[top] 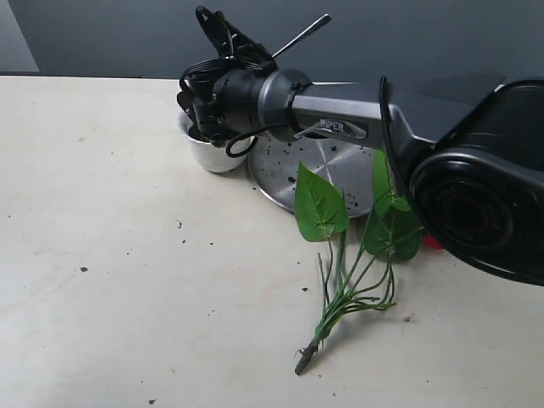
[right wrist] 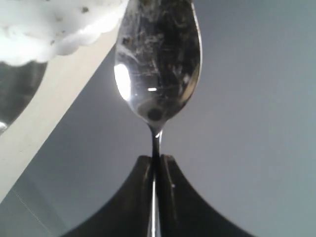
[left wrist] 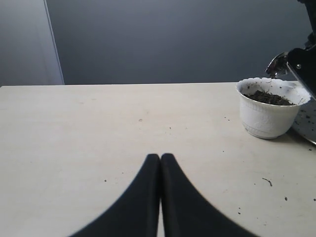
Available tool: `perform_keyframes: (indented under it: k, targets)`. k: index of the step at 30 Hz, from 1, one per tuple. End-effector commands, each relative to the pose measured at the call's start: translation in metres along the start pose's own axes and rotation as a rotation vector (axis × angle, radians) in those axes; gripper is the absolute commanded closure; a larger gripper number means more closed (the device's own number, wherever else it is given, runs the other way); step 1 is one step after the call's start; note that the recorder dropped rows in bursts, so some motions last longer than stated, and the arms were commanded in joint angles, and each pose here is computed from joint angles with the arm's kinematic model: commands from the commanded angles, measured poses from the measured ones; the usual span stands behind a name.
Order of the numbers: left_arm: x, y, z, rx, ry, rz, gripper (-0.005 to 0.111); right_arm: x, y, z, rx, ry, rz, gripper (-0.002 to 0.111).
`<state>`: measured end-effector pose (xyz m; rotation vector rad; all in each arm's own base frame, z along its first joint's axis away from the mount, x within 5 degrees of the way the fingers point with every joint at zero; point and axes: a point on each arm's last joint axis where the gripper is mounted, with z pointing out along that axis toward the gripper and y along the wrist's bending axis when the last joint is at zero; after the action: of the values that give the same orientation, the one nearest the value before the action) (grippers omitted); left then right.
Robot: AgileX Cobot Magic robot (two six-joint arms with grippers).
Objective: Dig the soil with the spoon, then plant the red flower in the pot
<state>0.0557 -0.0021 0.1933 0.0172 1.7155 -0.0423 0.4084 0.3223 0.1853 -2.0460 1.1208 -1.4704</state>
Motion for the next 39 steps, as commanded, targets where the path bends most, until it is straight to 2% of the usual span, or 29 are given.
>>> perform_keyframes:
  k: [1,5,9,25,29,39]
  targets:
    - [0.001,0.0,0.0,0.006,0.0,-0.006,0.106,0.005,-0.007,0.003,0.054,-0.03,-0.032,0.108]
    - [0.001,0.0,0.0,0.006,0.0,-0.006,0.106,0.004,-0.008,0.005,0.071,-0.061,-0.068,0.108]
    - [0.001,0.0,0.0,0.006,0.0,-0.006,0.106,0.002,-0.005,0.005,0.032,-0.089,-0.073,0.108]
    - [0.001,0.0,0.0,0.006,0.0,-0.006,0.106,-0.007,0.004,0.011,0.021,-0.09,-0.232,0.108]
    - [0.001,0.0,0.0,0.006,0.0,-0.006,0.106,-0.011,0.011,0.012,-0.026,-0.123,-0.248,0.108]
    - [0.001,0.0,0.0,0.006,0.0,-0.006,0.106,-0.037,0.02,0.014,-0.004,-0.184,-0.291,0.108]
